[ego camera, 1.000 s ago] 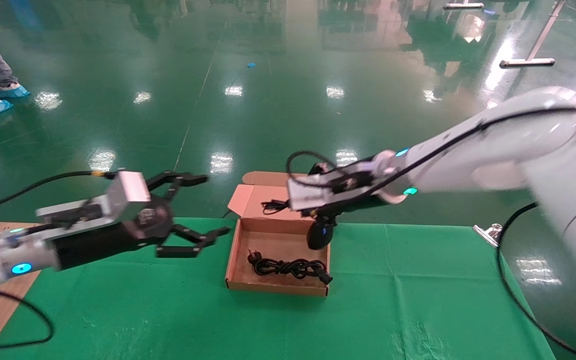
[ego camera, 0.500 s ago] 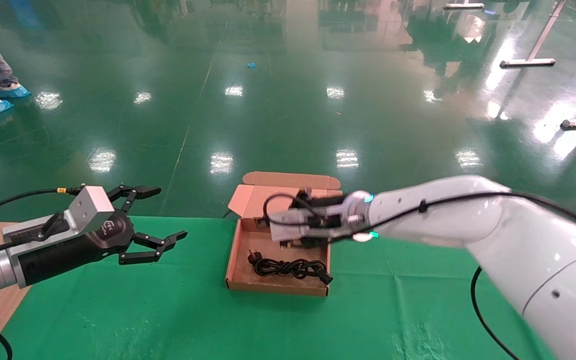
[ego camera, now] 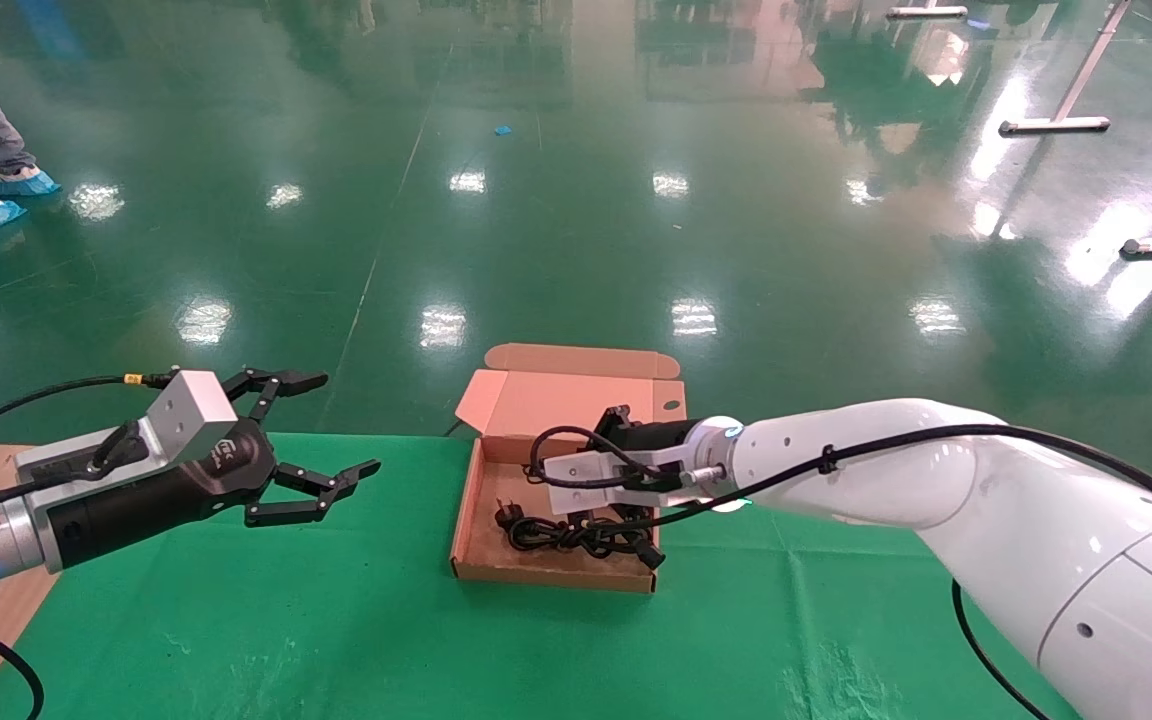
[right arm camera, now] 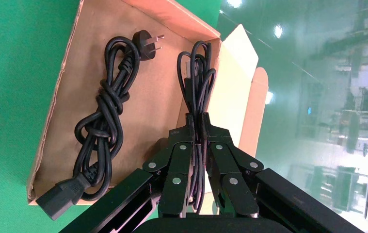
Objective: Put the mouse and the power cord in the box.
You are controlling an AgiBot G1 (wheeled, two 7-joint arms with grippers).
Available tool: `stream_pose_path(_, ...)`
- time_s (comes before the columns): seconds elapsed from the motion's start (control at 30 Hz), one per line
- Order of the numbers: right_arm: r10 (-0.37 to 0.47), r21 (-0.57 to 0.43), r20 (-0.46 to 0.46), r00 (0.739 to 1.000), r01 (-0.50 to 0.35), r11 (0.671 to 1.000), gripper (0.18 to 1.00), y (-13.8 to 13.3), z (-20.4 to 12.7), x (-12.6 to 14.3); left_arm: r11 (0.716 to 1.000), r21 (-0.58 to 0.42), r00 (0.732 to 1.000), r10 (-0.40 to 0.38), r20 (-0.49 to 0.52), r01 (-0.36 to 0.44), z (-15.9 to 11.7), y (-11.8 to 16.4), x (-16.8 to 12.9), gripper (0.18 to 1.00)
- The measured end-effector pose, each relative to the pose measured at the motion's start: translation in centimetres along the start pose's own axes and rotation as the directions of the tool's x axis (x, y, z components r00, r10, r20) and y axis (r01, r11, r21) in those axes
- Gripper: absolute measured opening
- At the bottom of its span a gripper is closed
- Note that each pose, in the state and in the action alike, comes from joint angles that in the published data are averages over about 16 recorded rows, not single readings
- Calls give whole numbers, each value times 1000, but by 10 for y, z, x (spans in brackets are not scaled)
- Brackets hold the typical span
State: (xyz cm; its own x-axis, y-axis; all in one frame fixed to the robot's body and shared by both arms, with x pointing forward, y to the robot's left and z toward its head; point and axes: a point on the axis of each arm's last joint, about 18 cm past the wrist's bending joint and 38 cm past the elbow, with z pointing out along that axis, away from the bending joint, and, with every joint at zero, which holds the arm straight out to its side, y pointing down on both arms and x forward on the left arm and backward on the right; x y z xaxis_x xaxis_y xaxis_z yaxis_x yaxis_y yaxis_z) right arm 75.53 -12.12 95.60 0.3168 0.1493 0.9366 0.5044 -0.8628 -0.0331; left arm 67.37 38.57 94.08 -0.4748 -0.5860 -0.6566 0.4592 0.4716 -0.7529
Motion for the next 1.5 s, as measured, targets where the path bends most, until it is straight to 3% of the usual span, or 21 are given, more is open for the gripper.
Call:
stream_pose_path(0.37, -1, -1, -3, 1000, 1, 1000, 252, 0, 0, 1, 1000, 0, 1000, 0, 0, 0, 0, 0, 0, 1001)
stream_pose_path(0.57, 3, 1, -1, 1000, -3, 1000, 322, 1, -1, 1, 1000, 1, 1000, 1, -2, -1, 0, 0, 0, 1001)
stream_pose_path(0.73, 41, 20, 7, 999, -42, 999, 415, 2, -3, -4, 1000, 14, 1000, -9, -9, 9, 1, -3, 2, 1001)
stream_pose_path(0.93, 146, 75, 31, 989, -148, 986, 546, 4, -11, -16, 998, 55, 999, -36, -30, 38, 1, -11, 6, 1001)
stream_pose_path(1.17, 318, 173, 81, 945, -328, 929, 708, 8, -30, -35, 988, 125, 994, -81, -77, 90, -2, -28, 13, 1001)
stream_pose_path(1.5, 510, 307, 164, 844, -535, 787, 897, 13, -71, -52, 964, 210, 978, -128, -164, 161, -12, -56, 26, 1001)
